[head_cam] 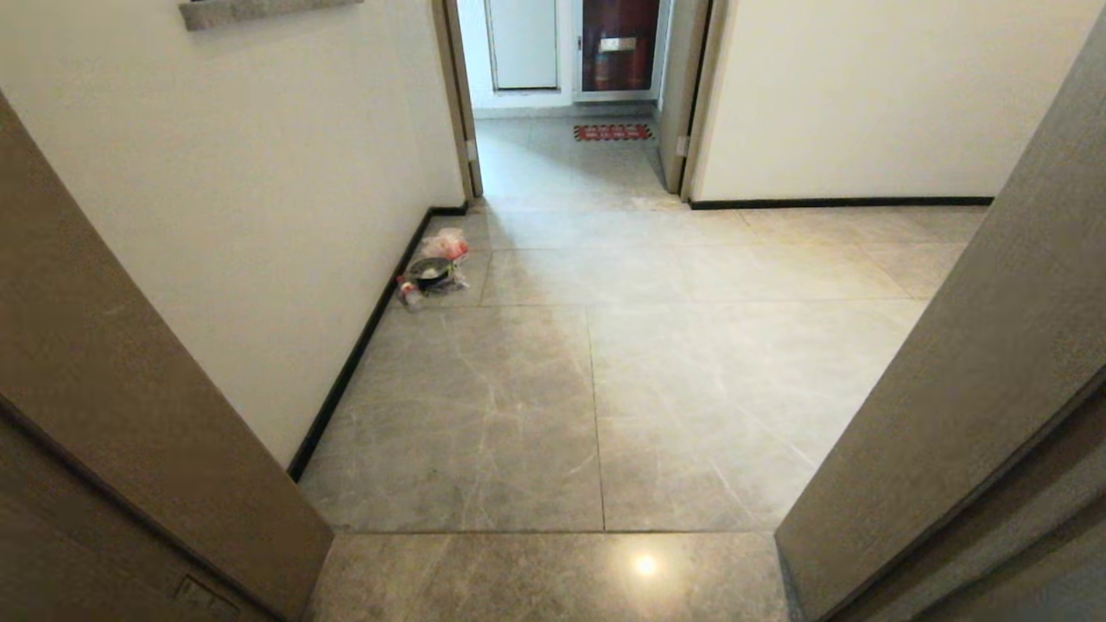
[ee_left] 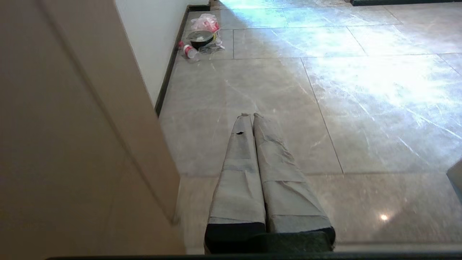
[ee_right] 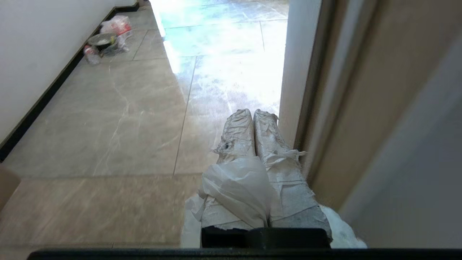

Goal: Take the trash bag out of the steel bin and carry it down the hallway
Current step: Put the trash bag at the door

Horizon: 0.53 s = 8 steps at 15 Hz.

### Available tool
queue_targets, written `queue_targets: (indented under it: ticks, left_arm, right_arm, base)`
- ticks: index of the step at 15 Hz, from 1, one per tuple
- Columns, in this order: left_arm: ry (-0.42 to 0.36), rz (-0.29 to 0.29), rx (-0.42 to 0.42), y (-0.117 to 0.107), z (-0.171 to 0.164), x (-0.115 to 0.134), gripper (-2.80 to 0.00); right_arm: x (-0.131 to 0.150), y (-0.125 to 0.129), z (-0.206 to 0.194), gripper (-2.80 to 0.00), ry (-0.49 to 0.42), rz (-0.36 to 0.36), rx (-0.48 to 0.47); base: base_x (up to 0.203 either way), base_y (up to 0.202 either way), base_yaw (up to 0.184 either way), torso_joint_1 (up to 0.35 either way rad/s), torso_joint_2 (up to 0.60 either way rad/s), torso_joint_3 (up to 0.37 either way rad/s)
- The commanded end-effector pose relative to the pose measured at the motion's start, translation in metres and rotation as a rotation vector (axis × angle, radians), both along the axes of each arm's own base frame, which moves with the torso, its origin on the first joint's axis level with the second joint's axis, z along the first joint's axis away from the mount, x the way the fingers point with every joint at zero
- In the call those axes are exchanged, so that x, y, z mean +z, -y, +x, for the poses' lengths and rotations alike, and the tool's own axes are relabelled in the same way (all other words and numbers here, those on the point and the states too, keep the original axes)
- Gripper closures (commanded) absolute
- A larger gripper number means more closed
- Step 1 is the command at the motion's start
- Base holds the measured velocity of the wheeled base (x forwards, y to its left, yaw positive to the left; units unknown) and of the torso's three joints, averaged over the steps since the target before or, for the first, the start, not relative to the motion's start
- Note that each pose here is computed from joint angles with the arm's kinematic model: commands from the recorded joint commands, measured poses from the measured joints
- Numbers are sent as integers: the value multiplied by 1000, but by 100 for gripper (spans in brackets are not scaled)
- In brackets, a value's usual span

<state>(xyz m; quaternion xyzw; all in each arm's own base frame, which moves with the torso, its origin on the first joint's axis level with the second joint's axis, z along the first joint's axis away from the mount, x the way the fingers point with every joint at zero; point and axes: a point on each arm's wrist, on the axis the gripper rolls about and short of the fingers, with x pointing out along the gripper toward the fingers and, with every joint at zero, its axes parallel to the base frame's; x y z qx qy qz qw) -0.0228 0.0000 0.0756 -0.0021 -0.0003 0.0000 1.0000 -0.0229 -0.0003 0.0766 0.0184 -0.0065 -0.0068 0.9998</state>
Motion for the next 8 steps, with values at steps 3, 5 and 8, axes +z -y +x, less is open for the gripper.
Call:
queue_targets:
  ticks: [3,5,8]
  left_arm:
    - [1,0,0,0,0,0,0]
    - [1,0,0,0,0,0,0]
    - [1,-2,0,0,0,0,0]
  right_arm:
    - [0,0,0,0,0,0,0]
    - [0,0,0,0,-1,0,0]
    - [0,0,0,0,0,2,0]
  base:
    - [185,0,-1,9,3,1]
    - [184,0,-1,-2,5,3]
    - [183,0,-3,1,0,2]
